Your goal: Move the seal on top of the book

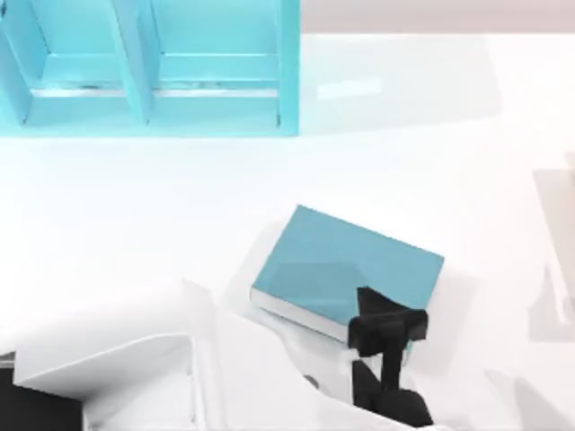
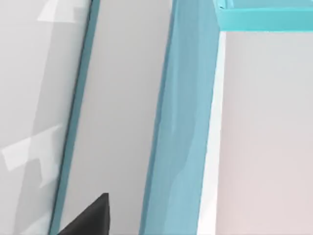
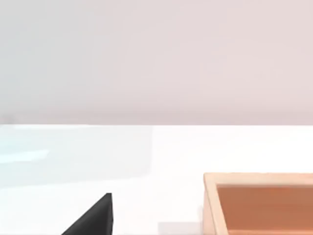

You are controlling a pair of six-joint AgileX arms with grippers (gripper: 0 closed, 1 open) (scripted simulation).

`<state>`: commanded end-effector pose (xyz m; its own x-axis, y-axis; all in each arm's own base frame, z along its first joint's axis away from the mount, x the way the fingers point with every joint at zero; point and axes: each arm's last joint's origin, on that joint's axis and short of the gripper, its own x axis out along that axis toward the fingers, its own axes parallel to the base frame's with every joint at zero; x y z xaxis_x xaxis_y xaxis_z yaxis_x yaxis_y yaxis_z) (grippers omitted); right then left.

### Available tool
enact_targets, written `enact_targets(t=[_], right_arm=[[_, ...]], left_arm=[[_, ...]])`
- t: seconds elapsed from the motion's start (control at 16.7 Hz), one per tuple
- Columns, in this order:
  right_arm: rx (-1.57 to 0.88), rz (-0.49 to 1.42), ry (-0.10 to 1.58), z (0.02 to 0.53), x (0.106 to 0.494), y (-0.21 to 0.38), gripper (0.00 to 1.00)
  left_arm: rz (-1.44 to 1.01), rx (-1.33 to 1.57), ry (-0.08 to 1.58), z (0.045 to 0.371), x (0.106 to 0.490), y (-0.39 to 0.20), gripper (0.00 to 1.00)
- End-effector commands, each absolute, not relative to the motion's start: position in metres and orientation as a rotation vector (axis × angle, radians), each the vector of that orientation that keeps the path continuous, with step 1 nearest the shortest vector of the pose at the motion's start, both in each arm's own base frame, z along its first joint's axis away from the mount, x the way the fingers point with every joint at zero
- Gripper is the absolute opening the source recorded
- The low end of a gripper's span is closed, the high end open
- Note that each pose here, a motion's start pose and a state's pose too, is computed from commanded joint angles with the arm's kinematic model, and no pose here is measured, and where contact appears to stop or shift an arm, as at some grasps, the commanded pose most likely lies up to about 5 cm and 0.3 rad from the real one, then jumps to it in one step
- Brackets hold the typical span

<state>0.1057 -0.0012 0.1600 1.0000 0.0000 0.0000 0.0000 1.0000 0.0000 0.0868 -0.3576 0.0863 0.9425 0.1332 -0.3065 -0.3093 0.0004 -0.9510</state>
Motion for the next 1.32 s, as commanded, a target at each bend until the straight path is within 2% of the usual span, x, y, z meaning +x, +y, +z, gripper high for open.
enact_targets(t=[0.3, 0.6, 1.02, 1.32], right_arm=[[0.000, 0.000, 0.000, 0.160, 0.106, -0.001, 1.00], [0.000, 0.000, 0.000, 0.160, 0.106, -0.001, 1.00], [0.000, 0.000, 0.000, 0.160, 0.106, -0.001, 1.00], [0.000, 0.000, 0.000, 0.160, 0.106, -0.001, 1.00]], left_arm=[[0.326, -1.517, 0.123, 0.099, 0.047, -0.348, 1.00], [0.302, -1.533, 0.115, 0.110, 0.029, -0.343, 1.00], [0.315, -1.530, 0.111, 0.111, 0.032, -0.342, 1.00], [0.498, -1.491, 0.128, 0.135, 0.073, -0.328, 1.00]])
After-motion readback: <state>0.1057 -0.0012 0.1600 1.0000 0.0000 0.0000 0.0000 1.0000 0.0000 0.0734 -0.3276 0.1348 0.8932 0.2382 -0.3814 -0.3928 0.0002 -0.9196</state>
